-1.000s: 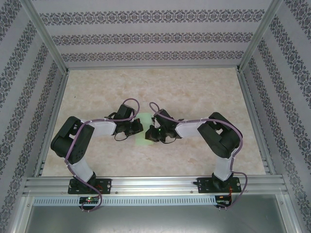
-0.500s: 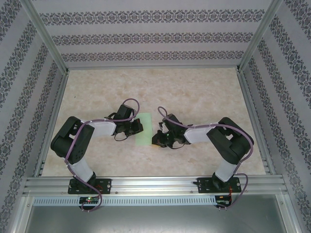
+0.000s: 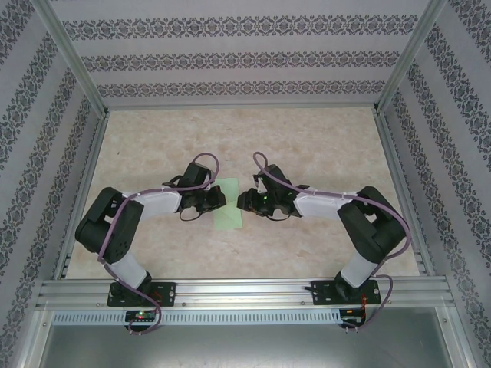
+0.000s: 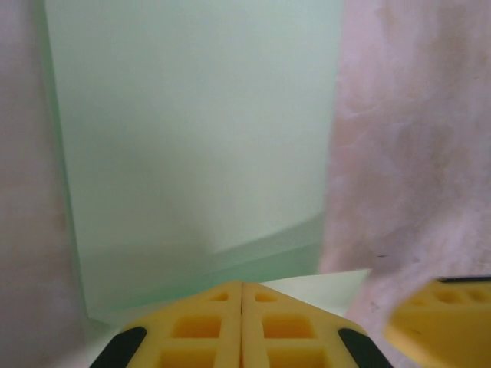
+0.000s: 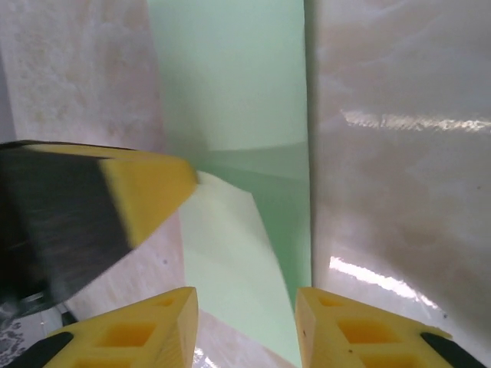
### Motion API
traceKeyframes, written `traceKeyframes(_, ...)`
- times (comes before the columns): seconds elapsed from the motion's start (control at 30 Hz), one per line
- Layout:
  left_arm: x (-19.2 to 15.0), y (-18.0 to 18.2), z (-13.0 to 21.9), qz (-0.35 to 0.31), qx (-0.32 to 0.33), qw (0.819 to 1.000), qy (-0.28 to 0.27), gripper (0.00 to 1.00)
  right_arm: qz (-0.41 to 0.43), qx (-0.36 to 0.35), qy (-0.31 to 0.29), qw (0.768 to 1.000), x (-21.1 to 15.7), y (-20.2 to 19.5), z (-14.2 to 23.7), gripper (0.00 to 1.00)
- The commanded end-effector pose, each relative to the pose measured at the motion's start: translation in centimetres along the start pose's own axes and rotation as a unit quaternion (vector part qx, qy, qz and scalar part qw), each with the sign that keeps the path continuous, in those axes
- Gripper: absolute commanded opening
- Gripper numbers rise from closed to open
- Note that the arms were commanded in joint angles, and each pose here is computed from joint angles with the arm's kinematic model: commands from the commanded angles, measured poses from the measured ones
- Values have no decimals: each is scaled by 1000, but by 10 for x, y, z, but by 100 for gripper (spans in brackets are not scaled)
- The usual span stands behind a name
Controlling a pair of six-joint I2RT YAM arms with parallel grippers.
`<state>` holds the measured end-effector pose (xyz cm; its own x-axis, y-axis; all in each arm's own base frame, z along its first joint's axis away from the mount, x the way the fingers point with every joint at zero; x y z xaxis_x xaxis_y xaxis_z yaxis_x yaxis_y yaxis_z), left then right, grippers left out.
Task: Fold a paper plane with a square sheet of paper (pick it up from the middle)
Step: Fold the triangle a second time at the center of the table.
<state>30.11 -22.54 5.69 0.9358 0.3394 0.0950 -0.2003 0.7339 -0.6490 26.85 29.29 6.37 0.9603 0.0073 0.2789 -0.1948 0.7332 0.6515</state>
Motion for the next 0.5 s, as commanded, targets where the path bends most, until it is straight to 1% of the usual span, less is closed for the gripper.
traceKeyframes(0.0,9,-21,20,-24,-10,999,-23,11,18,-14,13,1000,1,-2,-10,39)
traceKeyframes(0.2,6,-14,27,-25,8,999,-31,12,22,-19,26,999,4,-1,-21,40)
traceKeyframes(0.37,1,-12,25,-26,0,999,-22,11,25,-16,30,999,3,1,-26,40)
traceKeyframes(0.47,1,-6,22,-22,11,999,-21,10,23,-24,35,999,2,-3,-28,40)
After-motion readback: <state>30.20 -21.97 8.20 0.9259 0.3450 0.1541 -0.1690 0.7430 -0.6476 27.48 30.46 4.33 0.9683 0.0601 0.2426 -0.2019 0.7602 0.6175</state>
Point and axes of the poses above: each hand's point on the last joint's axis, 136 mm out from that joint toward the fingers, its own z axis back along the fingers, its own y axis along the line the jaws close on, x = y × z, the point moved 2 cm from there along z, back along the fingers, and after that the axes turned 8 degrees about z, right-handed, at the moved point
